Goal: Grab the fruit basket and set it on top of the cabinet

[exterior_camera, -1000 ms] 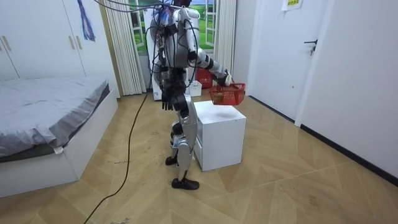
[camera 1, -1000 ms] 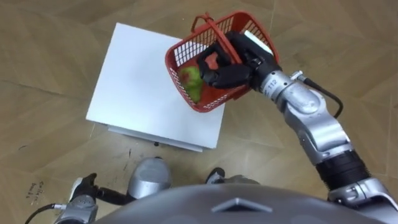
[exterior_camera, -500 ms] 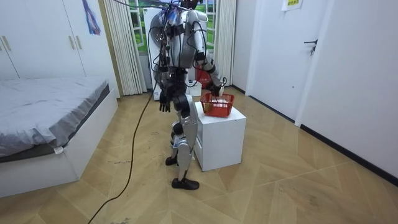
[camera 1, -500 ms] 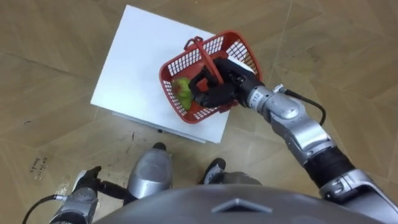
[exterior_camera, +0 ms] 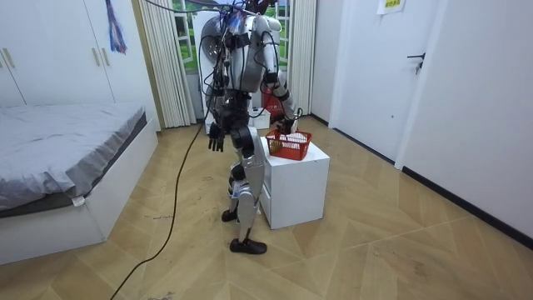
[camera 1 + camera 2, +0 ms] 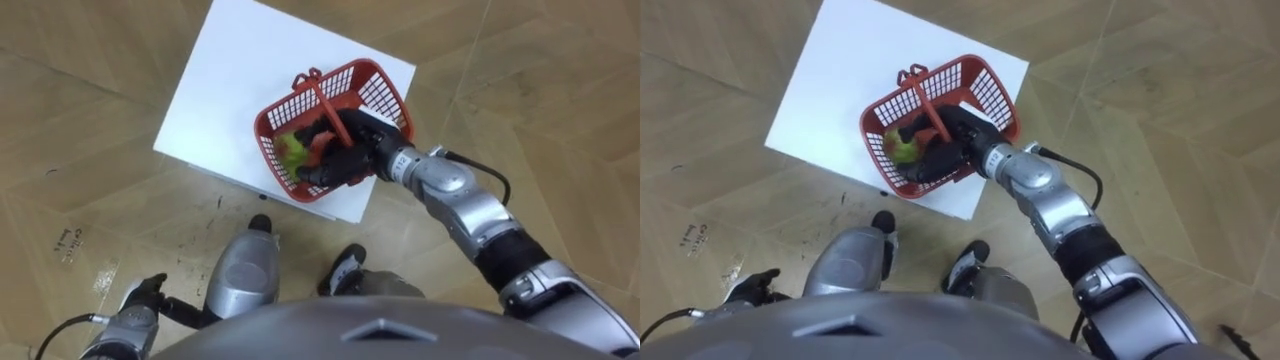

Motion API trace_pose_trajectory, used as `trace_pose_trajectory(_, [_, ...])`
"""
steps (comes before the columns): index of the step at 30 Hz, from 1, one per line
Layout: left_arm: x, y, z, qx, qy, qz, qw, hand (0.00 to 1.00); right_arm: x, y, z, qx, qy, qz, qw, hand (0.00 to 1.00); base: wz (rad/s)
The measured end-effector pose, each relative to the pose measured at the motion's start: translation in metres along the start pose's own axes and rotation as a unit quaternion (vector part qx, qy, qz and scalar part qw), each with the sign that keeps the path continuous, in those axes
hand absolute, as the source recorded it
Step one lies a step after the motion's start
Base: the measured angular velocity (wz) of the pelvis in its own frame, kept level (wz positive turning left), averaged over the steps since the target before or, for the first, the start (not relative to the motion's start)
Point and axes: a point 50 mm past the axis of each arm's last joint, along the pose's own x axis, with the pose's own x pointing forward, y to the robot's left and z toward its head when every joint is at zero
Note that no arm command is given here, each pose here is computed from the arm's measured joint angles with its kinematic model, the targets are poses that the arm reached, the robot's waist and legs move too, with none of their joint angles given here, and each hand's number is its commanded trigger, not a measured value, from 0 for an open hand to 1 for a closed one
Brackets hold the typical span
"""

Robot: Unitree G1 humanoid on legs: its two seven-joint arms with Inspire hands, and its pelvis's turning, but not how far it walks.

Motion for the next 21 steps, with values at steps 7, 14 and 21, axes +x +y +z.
trace_pose_trajectory(7, [0.000, -0.001, 0.000, 0.000, 0.000, -0.006, 1.000, 0.00, 0.000, -0.002, 0.002, 0.004, -0.002, -0.011, 1.000, 0.00, 0.01])
trace_pose_trajectory(14, [0.000, 0.001, 0.003, 0.000, -0.004, -0.003, 1.000, 0.00, 0.000, -0.003, 0.002, 0.003, -0.004, -0.015, 1.000, 0.00, 0.00])
trace_pose_trajectory(21, [0.002, 0.007, 0.021, -0.003, -0.027, 0.018, 0.999, 0.00, -0.006, -0.008, 0.012, -0.008, -0.030, -0.045, 0.999, 0.00, -0.06])
